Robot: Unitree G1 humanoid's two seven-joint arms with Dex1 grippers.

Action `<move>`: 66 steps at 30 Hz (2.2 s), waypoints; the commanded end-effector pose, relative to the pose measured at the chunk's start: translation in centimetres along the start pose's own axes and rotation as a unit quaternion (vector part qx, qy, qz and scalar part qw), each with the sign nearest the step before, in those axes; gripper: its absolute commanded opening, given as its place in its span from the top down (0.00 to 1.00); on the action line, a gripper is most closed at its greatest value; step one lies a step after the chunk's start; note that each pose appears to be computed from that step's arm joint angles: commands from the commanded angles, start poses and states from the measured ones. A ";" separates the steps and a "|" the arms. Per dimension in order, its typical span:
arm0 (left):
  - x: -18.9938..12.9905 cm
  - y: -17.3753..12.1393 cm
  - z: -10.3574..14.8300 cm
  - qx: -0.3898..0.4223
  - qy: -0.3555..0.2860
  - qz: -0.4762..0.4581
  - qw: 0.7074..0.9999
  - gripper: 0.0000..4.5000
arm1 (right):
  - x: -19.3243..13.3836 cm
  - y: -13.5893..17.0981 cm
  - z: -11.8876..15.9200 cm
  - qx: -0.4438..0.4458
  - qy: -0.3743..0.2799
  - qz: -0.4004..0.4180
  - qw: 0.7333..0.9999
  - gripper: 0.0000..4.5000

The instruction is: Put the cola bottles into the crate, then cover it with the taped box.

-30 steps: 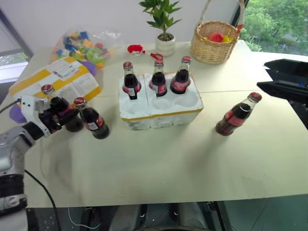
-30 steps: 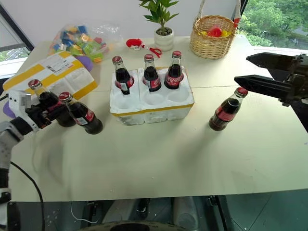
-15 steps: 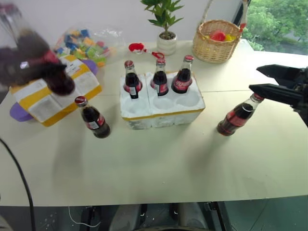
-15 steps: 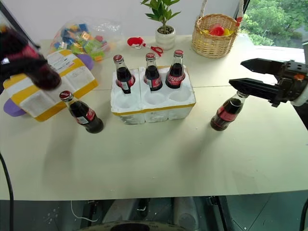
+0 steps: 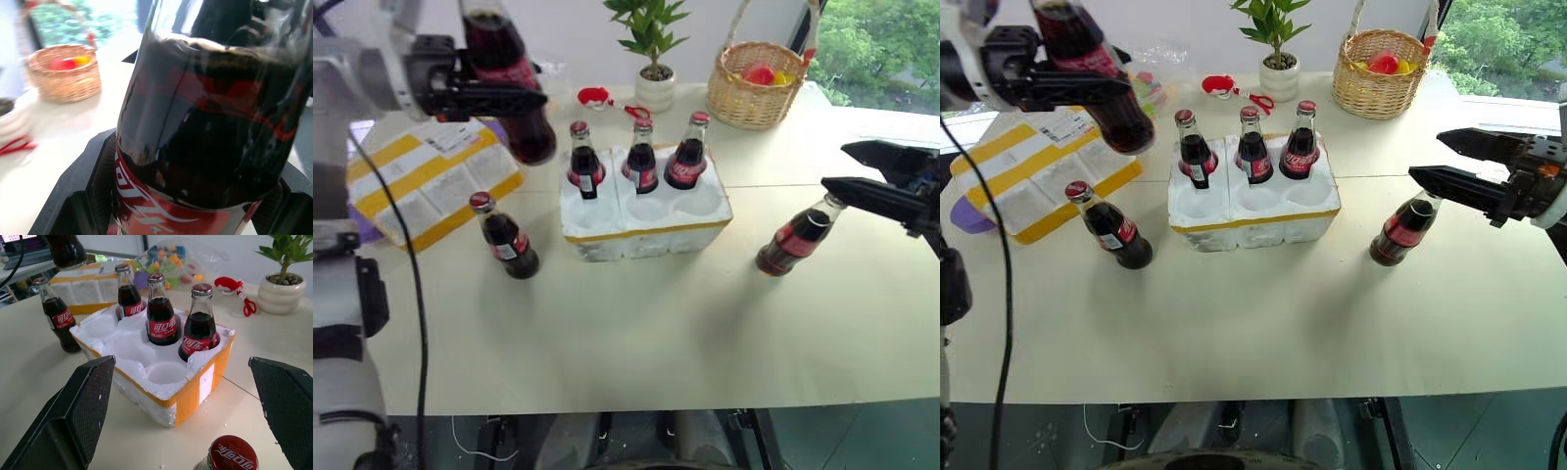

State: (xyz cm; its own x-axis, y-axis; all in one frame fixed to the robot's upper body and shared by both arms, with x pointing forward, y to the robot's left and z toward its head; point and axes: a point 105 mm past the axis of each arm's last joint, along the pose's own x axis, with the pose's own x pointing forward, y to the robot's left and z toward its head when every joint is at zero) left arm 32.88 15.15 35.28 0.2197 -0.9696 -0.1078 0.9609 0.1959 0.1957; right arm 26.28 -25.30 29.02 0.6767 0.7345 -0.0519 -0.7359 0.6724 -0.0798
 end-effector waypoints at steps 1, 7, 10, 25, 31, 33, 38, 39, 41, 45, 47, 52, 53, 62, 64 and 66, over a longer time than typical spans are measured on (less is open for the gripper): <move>0.7 -1.4 1.5 0.035 -0.021 -0.017 0.999 0.37 | -0.6 0.6 1.1 -0.019 -0.020 -0.008 1.000 0.00; 2.7 -1.4 -0.7 0.027 -0.012 -0.005 1.000 0.37 | -0.8 0.5 0.9 -0.013 -0.027 -0.022 0.999 0.00; 3.4 -1.3 -1.3 0.018 -0.013 0.008 1.000 0.37 | -0.9 0.3 0.8 -0.009 -0.029 -0.029 0.999 0.00; 4.4 -1.9 -1.0 0.007 -0.022 0.032 0.999 0.37 | -0.8 -0.5 0.7 -0.002 -0.036 -0.042 0.998 0.00; 4.6 -2.5 -2.1 0.009 0.001 0.037 0.999 0.37 | -0.7 -0.6 0.5 0.000 -0.038 -0.044 0.998 0.00; 4.6 -2.2 -3.0 0.013 0.012 0.047 0.999 0.37 | -0.8 -0.6 0.4 0.001 -0.038 -0.044 0.998 0.00; 4.2 -0.7 -5.1 0.024 0.039 0.068 0.997 0.37 | -0.9 -0.8 0.5 0.000 -0.039 -0.049 0.998 0.00; 4.1 -0.6 -5.2 0.024 0.040 0.069 0.997 0.37 | -0.9 -0.8 0.5 -0.001 -0.039 -0.050 0.998 0.00; 4.2 -0.3 -5.3 0.021 0.035 0.070 0.997 0.37 | -1.0 -0.9 0.6 -0.002 -0.039 -0.052 0.998 0.00; 4.7 0.0 -5.2 0.011 0.018 0.061 0.998 0.37 | -1.1 -1.0 0.7 -0.004 -0.040 -0.057 0.998 0.00; 5.0 0.1 -5.5 0.006 0.018 0.058 0.998 0.37 | -1.2 -1.0 0.7 -0.004 -0.040 -0.059 0.997 0.00; 5.2 -0.2 -6.2 0.000 0.022 0.050 0.999 0.37 | -1.4 -1.0 0.7 -0.004 -0.040 -0.066 0.997 0.00; 5.2 -0.2 -6.3 0.000 0.024 0.049 0.999 0.37 | -1.5 -1.0 0.8 -0.004 -0.040 -0.068 0.997 0.00; 5.1 -0.4 -6.7 -0.007 0.028 0.042 0.999 0.37 | -1.4 -1.2 0.7 -0.005 -0.042 -0.072 0.997 0.00; 5.2 -0.5 -6.7 -0.010 0.026 0.040 0.999 0.37 | -1.4 -1.2 0.7 -0.005 -0.042 -0.072 0.997 0.00; 5.2 -0.7 -6.7 -0.015 0.025 0.037 0.999 0.37 | -1.4 -1.2 0.8 -0.006 -0.042 -0.072 0.997 0.00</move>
State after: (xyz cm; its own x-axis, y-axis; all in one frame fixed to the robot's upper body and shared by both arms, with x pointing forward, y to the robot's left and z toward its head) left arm 35.33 11.15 26.34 0.3164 -0.9313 -0.1804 0.9471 0.2993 0.1159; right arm 26.64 -26.86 28.63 0.7652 0.6437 0.0107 -0.6427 0.7648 -0.0442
